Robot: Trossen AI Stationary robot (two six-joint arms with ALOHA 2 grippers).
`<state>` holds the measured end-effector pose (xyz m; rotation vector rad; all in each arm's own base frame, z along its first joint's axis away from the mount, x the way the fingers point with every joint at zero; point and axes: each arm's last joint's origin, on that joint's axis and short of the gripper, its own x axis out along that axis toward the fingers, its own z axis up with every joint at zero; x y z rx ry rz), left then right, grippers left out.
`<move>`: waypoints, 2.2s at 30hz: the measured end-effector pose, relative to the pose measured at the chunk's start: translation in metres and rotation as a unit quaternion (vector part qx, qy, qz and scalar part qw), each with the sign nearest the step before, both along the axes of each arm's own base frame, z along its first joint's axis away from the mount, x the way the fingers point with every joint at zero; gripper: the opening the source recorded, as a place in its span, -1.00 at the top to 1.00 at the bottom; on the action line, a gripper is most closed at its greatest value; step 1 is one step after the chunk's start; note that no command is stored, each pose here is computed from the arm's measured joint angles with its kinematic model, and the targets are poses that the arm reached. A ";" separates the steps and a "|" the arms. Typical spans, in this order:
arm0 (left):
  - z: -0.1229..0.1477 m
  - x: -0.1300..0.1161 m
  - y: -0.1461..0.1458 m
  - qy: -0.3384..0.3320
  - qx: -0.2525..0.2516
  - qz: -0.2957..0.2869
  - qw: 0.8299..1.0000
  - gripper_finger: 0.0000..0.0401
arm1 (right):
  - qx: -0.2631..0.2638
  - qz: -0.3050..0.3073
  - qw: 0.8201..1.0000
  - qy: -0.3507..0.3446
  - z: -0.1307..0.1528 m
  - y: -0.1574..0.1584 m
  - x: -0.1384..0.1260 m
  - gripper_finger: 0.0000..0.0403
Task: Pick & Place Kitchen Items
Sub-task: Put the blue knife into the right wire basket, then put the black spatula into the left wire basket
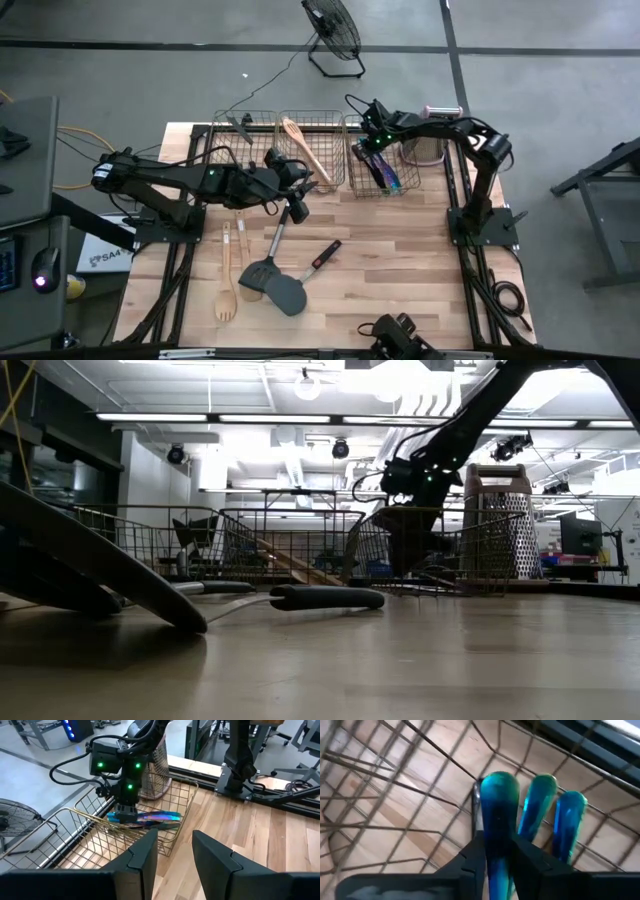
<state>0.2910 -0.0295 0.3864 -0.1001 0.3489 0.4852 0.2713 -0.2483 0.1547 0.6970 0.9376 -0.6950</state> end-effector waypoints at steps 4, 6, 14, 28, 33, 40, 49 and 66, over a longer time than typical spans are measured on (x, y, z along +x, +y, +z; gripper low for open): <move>0.000 0.000 0.000 0.000 0.000 0.000 1.000 0.39 | 0.001 0.002 1.000 -0.003 0.000 0.001 0.001 0.54; 0.000 0.000 0.000 0.001 0.000 0.000 1.000 0.39 | 0.000 0.002 1.000 -0.002 0.000 0.002 0.002 0.48; -0.002 -0.001 0.000 0.004 -0.010 0.009 1.000 0.39 | 0.000 -0.002 1.000 0.006 0.003 0.005 0.002 0.19; -0.009 -0.005 0.001 0.031 -0.030 0.023 0.999 0.39 | -0.028 -0.004 0.998 -0.060 0.063 0.023 -0.008 -0.07; -0.012 -0.007 0.001 0.045 -0.036 0.028 0.998 0.39 | -0.030 0.010 0.996 -0.082 0.084 0.035 -0.013 -0.07; -0.019 -0.012 0.002 0.075 -0.062 0.050 0.994 0.39 | -0.048 0.023 0.993 -0.108 0.113 0.057 -0.019 -0.07; -0.032 -0.024 0.003 0.117 -0.136 0.100 0.979 0.39 | -0.044 0.042 0.985 -0.160 0.144 0.096 -0.018 -0.07; -0.096 -0.031 0.001 0.205 -0.226 0.160 0.939 0.39 | -0.053 0.105 0.977 -0.178 0.157 0.169 0.004 -0.07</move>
